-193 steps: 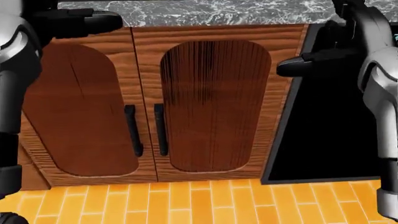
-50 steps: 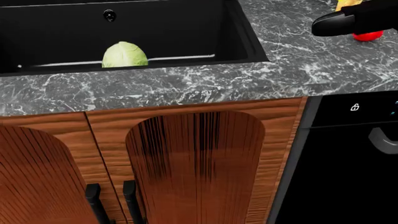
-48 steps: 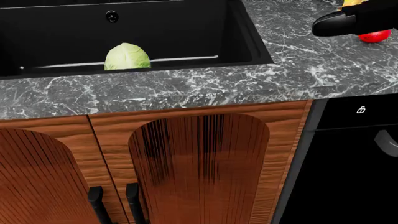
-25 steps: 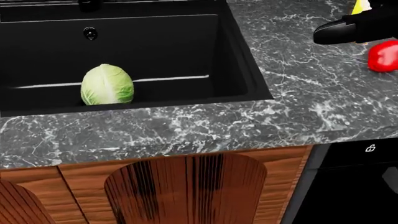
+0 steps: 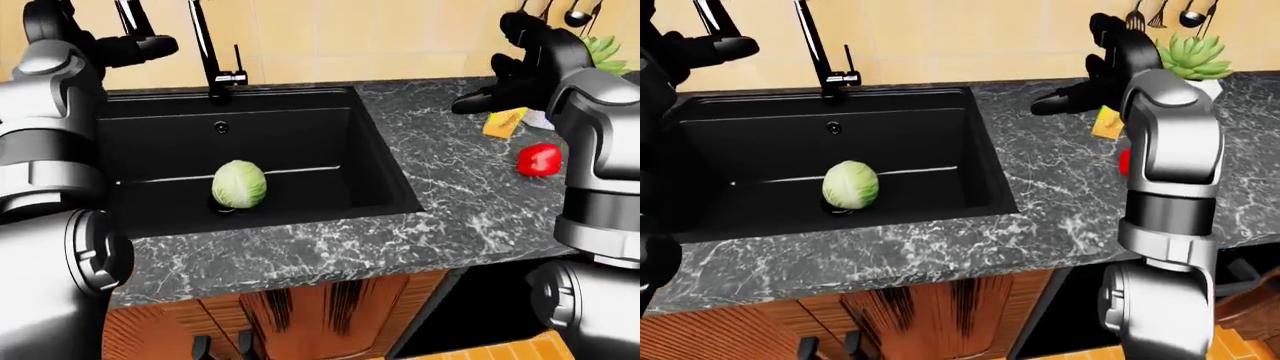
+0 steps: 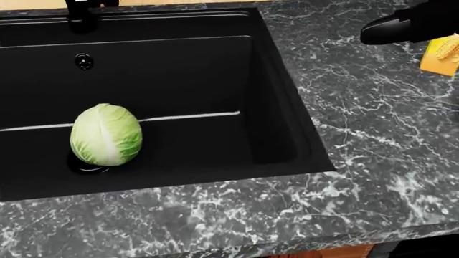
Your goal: Turn the sink spout to the right.
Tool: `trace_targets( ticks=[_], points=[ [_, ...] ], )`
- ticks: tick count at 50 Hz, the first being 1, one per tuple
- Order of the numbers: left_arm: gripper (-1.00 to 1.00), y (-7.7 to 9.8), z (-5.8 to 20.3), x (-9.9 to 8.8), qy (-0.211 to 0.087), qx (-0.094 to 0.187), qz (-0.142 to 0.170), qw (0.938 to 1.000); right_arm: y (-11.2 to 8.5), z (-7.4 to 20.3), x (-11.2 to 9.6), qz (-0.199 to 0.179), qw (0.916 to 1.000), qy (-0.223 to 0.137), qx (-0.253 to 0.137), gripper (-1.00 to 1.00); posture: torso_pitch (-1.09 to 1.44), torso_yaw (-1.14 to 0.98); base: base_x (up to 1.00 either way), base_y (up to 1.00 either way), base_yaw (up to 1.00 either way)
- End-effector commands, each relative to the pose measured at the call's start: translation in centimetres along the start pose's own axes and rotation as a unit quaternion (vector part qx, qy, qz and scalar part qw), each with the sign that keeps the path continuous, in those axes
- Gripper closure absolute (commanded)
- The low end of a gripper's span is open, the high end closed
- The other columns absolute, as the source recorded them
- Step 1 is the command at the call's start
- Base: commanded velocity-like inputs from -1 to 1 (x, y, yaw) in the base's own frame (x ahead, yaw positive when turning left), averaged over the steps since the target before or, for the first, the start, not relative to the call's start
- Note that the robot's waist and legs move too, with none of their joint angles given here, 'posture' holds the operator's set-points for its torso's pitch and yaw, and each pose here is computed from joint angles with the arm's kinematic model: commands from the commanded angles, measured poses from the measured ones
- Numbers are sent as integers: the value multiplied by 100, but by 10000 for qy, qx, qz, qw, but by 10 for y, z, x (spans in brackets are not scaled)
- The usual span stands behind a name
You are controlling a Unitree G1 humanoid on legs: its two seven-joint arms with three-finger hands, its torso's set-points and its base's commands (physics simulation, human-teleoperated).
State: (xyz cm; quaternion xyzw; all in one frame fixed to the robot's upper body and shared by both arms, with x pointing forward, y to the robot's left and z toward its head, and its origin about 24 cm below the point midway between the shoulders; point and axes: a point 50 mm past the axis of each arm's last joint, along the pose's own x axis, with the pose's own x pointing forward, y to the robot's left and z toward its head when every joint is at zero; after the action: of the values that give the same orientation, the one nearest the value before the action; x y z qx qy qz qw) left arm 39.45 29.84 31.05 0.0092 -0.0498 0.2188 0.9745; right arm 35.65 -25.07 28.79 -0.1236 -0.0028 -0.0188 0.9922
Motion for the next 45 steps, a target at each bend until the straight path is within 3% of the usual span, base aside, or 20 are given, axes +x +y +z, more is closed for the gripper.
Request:
trace_targets(
  ticks=[1,24,34,45],
  points=[
    [-100,2,24,-2,-465,-96,4,9989,-5,16,-4,-106,9994,-335,-54,-100,0,0,15,0,0],
    [-100,10,27,-2,-500,-109,92,9986,-4,17,-6,-66,9992,-389,-82,-100,0,0,13,0,0],
    [-100,16,31,-3,-515,-372,-18,9980,-3,21,-6,-27,9990,-430,-125,-100,0,0,0,0,0],
    [-100,16,31,-3,-503,-388,-11,9980,-3,22,-6,-11,9990,-431,-143,-100,0,0,0,0,0]
  ],
)
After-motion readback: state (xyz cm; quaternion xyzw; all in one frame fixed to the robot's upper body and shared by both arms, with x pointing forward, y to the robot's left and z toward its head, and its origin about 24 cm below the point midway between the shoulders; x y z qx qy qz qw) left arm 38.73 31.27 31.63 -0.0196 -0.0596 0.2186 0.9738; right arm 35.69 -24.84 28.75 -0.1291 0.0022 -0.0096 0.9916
